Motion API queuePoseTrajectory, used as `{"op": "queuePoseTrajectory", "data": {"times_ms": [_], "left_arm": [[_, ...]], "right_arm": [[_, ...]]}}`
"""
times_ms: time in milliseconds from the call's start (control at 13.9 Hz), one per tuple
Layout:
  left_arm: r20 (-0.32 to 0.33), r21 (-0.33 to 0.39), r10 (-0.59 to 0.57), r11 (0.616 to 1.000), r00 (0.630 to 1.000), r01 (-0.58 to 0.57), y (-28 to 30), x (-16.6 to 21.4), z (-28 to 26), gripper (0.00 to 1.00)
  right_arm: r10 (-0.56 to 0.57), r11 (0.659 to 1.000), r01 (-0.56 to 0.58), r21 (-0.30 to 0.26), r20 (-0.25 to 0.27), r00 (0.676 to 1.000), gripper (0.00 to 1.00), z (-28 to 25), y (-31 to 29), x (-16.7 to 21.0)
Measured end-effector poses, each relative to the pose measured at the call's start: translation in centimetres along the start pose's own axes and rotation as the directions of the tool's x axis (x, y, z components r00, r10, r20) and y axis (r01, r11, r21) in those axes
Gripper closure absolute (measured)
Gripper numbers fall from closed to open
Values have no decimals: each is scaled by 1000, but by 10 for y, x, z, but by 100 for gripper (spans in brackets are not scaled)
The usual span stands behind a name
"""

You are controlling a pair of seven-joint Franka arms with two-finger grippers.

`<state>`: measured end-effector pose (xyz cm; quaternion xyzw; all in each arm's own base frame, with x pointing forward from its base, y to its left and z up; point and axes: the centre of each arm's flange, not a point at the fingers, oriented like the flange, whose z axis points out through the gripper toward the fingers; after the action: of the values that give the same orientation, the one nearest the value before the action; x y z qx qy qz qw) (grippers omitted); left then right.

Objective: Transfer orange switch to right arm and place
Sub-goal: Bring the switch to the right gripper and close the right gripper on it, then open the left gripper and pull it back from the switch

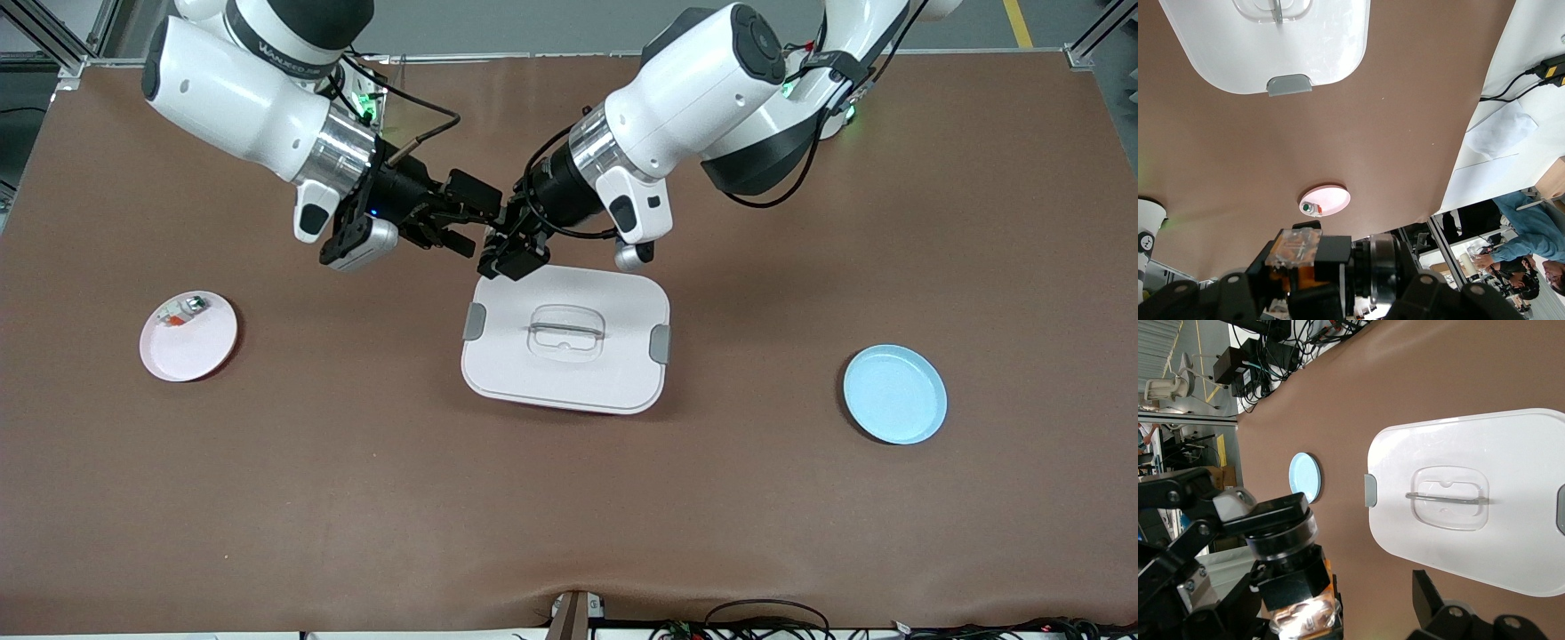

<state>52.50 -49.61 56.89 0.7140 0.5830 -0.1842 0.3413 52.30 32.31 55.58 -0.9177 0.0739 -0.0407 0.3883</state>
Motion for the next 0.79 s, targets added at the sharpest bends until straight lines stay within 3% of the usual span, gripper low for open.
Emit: {"op": "queuePoseTrajectory", "data": {"times_ms": [144, 505, 794], "left_arm": [[2, 4, 4, 1000, 1000, -4, -3, -3, 2, 28], [1, 12, 6, 1000, 1000, -6, -6, -4, 6, 28], [1, 12, 6, 1000, 1000, -6, -5, -4, 5, 28]], "right_arm": [[-4, 1000, 4, 4, -5, 1000, 0, -1, -3, 2], [-51, 999, 51, 13, -12, 999, 54, -5, -11, 3], [-65, 998, 65, 14, -11, 998, 56, -5, -11, 3]]}}
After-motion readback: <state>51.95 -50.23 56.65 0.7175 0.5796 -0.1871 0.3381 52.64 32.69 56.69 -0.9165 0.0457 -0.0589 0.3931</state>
